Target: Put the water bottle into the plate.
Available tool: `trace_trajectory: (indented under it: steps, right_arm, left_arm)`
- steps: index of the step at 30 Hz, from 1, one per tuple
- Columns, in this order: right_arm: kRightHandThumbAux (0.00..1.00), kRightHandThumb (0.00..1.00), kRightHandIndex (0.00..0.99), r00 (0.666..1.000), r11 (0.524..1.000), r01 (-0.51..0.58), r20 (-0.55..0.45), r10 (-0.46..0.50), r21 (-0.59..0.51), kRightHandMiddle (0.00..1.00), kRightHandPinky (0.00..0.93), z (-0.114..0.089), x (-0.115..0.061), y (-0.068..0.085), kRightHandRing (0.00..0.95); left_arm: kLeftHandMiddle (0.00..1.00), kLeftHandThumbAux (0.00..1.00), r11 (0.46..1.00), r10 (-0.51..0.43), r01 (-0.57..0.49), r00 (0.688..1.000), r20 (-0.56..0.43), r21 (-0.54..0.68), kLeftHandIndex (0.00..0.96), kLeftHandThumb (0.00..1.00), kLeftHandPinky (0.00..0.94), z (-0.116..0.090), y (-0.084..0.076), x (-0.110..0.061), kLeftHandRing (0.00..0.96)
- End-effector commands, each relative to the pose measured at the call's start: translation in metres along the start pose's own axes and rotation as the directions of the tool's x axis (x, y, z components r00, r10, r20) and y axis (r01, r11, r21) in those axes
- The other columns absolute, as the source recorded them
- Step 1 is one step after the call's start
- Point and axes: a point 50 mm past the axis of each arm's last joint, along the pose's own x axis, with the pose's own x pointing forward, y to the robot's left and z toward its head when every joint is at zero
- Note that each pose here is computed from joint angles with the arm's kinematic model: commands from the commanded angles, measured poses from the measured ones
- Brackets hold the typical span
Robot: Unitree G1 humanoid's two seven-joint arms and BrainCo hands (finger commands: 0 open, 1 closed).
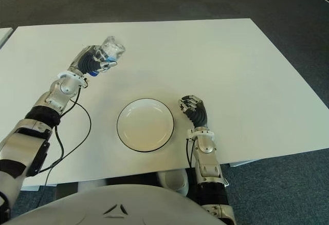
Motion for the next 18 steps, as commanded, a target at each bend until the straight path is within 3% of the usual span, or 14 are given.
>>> trace_trajectory:
  steps: [1,11,18]
  right_arm:
    - [0.731,0.704,0.431,0.998,1.0,-0.001,-0.063,0.001,0.002,0.598,0.617,-0.011,-0.004,0.001,0.605]
    - [0.731,0.704,0.43,0.997,1.0,0.002,-0.072,-0.002,-0.001,0.592,0.598,-0.012,-0.005,0.002,0.594]
    - [0.731,0.705,0.431,0.997,1.0,0.001,-0.079,-0.001,0.0,0.589,0.614,-0.011,-0.006,0.003,0.599]
  left_arm:
    - [0.887,0.703,1.0,-0.007,0.005,0.998,0.07,0.023,0.442,0.73,0.866,0.01,0.0,-0.006,0.876]
    - [0.886,0.702,0.997,-0.033,0.017,0.975,0.219,0.073,0.443,0.73,0.862,0.038,-0.003,-0.019,0.875]
    - [0.884,0.701,0.99,-0.092,0.048,0.931,0.354,0.131,0.443,0.729,0.859,0.061,-0.015,-0.029,0.875]
